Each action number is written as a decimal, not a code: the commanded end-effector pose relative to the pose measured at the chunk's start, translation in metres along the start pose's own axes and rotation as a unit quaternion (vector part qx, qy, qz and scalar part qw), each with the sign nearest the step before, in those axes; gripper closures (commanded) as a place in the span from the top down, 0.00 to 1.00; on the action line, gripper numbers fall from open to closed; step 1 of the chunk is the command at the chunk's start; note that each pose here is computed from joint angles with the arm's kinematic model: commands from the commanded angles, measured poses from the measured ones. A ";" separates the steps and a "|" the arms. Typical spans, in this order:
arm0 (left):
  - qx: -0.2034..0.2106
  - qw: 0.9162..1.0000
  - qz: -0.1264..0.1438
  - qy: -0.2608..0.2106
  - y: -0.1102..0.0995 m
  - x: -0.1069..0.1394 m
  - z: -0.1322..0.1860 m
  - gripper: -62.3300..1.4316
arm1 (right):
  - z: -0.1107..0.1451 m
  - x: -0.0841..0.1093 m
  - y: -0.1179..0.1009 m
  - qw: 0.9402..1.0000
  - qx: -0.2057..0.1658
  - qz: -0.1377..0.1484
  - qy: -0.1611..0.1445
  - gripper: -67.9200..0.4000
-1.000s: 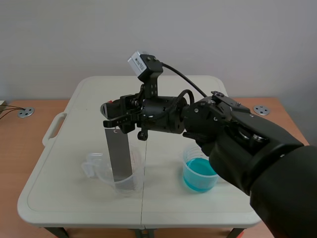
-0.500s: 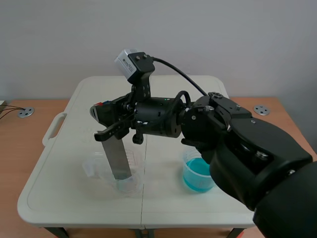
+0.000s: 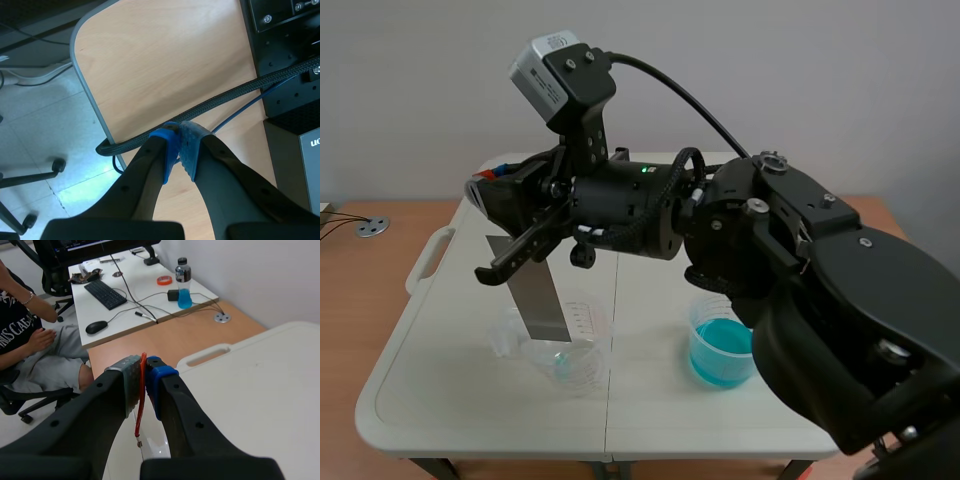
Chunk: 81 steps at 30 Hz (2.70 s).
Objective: Hold the metal plate by the orange handle, dip it into the blue solution, take it out and point at it, then put the plate back in the beaker on the left.
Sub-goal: 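Move the plate over the blue solution, then point at the plate with the left hand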
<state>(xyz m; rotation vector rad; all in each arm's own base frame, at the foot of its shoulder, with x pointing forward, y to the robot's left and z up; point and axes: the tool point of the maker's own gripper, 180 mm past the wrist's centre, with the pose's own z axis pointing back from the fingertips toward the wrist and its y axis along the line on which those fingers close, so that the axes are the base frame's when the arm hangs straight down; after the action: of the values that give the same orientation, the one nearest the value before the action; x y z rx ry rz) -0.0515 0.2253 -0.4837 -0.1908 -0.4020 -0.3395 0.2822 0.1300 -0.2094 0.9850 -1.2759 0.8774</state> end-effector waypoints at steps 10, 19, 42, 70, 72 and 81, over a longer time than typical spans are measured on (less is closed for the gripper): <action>-0.003 1.000 0.003 -0.005 -0.003 0.001 0.002 0.05 | 0.013 0.045 0.016 0.997 0.007 0.070 -0.042 0.02; -0.003 1.000 0.003 -0.005 -0.003 0.001 0.002 0.05 | 0.034 0.079 0.016 0.991 -0.017 0.106 -0.077 0.02; 0.003 1.000 0.003 -0.011 0.002 0.005 0.002 0.05 | 0.117 0.118 -0.007 0.972 -0.110 0.192 -0.082 0.02; 0.044 0.929 -0.167 -0.327 0.041 0.273 0.079 0.05 | 0.177 0.115 -0.028 0.970 -0.135 0.196 -0.052 0.02; 0.020 0.924 -0.192 -0.330 0.027 0.284 0.072 0.05 | 0.177 0.114 -0.028 0.970 -0.135 0.196 -0.051 0.02; -0.089 0.891 -0.271 -0.352 -0.039 0.331 0.044 0.05 | 0.176 0.114 -0.028 0.970 -0.135 0.195 -0.050 0.02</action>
<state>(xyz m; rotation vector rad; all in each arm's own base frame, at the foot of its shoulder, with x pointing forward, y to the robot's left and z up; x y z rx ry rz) 0.2027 0.1087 -0.3089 -0.3660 -1.1327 -0.8684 0.2620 -0.0495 -0.1014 0.5519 -1.6372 0.9160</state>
